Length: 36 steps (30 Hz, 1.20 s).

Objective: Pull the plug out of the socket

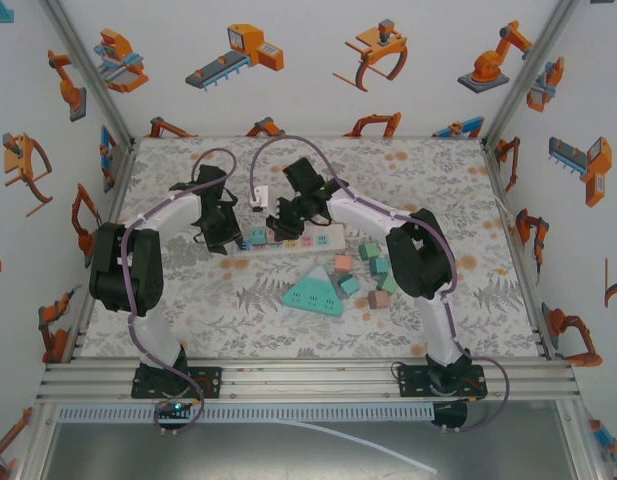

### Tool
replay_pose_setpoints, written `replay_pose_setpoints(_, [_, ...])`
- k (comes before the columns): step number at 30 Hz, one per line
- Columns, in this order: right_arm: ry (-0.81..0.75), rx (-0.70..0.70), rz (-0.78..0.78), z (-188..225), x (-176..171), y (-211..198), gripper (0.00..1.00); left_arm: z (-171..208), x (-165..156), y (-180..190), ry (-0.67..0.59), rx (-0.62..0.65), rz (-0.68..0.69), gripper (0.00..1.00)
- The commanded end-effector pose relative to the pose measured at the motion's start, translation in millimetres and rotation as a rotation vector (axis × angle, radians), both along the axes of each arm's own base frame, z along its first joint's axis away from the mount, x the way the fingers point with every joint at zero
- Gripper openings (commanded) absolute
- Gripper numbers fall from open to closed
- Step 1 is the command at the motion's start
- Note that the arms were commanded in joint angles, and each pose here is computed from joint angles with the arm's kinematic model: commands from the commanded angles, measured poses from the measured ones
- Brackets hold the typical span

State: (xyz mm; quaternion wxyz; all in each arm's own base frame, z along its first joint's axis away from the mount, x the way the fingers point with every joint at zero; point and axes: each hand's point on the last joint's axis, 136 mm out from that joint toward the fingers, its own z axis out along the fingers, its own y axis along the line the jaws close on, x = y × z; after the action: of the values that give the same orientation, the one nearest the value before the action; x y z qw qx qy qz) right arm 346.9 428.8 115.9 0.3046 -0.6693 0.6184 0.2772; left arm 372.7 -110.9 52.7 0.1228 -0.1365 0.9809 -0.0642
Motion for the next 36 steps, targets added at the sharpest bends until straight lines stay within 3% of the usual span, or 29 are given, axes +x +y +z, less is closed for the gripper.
replay_pose_setpoints(1, [-0.034,0.187,-0.002,62.2,8.1,13.2,0.07,-6.8,-7.0,21.4,0.023,0.106,0.042,0.45])
replay_pose_setpoints(7, [-0.067,0.19,-0.04,62.7,20.1,2.2,0.01,-6.2,-6.8,22.8,0.02,0.109,0.05,0.45])
replay_pose_setpoints(14, [-0.2,-0.009,0.057,21.8,-0.6,-4.2,0.0,-8.5,-6.6,18.7,0.024,0.085,0.042,0.45])
replay_pose_setpoints(19, [-0.126,0.114,0.022,42.7,-4.3,7.5,0.0,-13.6,-7.9,16.6,0.031,0.073,0.038,0.45])
replay_pose_setpoints(25, [-0.007,0.314,-0.085,74.2,16.2,13.2,0.0,-25.1,-12.7,10.4,0.076,0.028,0.047,0.45])
replay_pose_setpoints(31, [-0.146,0.112,-0.053,40.7,11.0,3.8,0.0,-21.4,-10.8,12.7,0.065,0.033,0.048,0.45])
replay_pose_setpoints(36, [-0.072,0.222,-0.081,69.7,7.3,4.9,0.0,-18.7,-10.3,17.4,0.053,0.04,0.062,0.45])
